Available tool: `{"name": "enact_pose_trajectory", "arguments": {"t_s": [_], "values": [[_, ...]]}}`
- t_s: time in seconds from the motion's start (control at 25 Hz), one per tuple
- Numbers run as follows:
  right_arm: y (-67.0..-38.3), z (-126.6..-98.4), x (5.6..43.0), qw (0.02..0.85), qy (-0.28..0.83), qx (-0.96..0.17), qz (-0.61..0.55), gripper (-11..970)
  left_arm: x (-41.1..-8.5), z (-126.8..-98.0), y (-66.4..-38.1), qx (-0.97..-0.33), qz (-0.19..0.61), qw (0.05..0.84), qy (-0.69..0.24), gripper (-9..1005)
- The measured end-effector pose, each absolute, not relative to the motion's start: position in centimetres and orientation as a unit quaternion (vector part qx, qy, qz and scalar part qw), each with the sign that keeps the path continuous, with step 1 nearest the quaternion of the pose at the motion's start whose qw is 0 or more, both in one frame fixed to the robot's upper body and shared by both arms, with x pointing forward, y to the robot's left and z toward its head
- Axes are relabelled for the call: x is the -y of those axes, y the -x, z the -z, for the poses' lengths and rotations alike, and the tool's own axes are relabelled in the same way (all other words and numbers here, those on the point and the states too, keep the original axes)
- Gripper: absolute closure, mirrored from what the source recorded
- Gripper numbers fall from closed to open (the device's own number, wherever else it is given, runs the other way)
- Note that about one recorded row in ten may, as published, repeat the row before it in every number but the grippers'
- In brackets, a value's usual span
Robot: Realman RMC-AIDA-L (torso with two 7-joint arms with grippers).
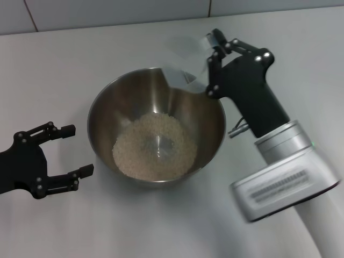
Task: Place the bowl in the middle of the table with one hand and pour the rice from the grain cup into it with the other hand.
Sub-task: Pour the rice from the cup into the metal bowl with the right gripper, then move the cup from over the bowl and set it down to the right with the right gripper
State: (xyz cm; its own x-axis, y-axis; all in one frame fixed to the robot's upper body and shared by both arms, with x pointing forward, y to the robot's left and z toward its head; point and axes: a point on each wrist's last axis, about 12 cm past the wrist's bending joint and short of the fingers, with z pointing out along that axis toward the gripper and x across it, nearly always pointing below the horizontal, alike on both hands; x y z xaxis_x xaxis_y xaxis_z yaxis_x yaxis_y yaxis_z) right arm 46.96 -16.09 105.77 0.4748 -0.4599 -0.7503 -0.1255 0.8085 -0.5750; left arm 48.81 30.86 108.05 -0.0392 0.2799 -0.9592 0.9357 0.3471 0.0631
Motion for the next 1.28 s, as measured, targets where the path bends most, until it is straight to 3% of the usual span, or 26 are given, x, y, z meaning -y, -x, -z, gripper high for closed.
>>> {"name": "enact_pose_trajectory", "arguments": {"t_s": [0.08, 0.28, 0.48, 0.88, 1.28], "values": [[-47.5, -105.4, 17.8, 0.810, 0.210, -0.547, 0.033, 942, -30.9, -108.0, -48.7, -0.645, 0.323, 0.508, -0.471, 133], [-48.1, -104.7, 20.8, 0.804, 0.129, -0.580, -0.038, 941, -31.0, -108.0, -48.6, -0.645, 0.321, 0.510, -0.469, 133], [-48.6, -104.0, 24.5, 0.804, 0.073, -0.588, -0.048, 941, -30.9, -108.0, -48.6, -0.645, 0.322, 0.509, -0.470, 133], [-51.8, -101.7, 28.6, 0.725, 0.051, -0.685, -0.054, 941, -31.0, -108.0, -48.7, -0.645, 0.321, 0.510, -0.470, 133], [-53.5, -100.6, 26.9, 0.663, 0.120, -0.736, -0.072, 937, -30.7, -108.1, -48.9, -0.643, 0.325, 0.508, -0.471, 134]]}}
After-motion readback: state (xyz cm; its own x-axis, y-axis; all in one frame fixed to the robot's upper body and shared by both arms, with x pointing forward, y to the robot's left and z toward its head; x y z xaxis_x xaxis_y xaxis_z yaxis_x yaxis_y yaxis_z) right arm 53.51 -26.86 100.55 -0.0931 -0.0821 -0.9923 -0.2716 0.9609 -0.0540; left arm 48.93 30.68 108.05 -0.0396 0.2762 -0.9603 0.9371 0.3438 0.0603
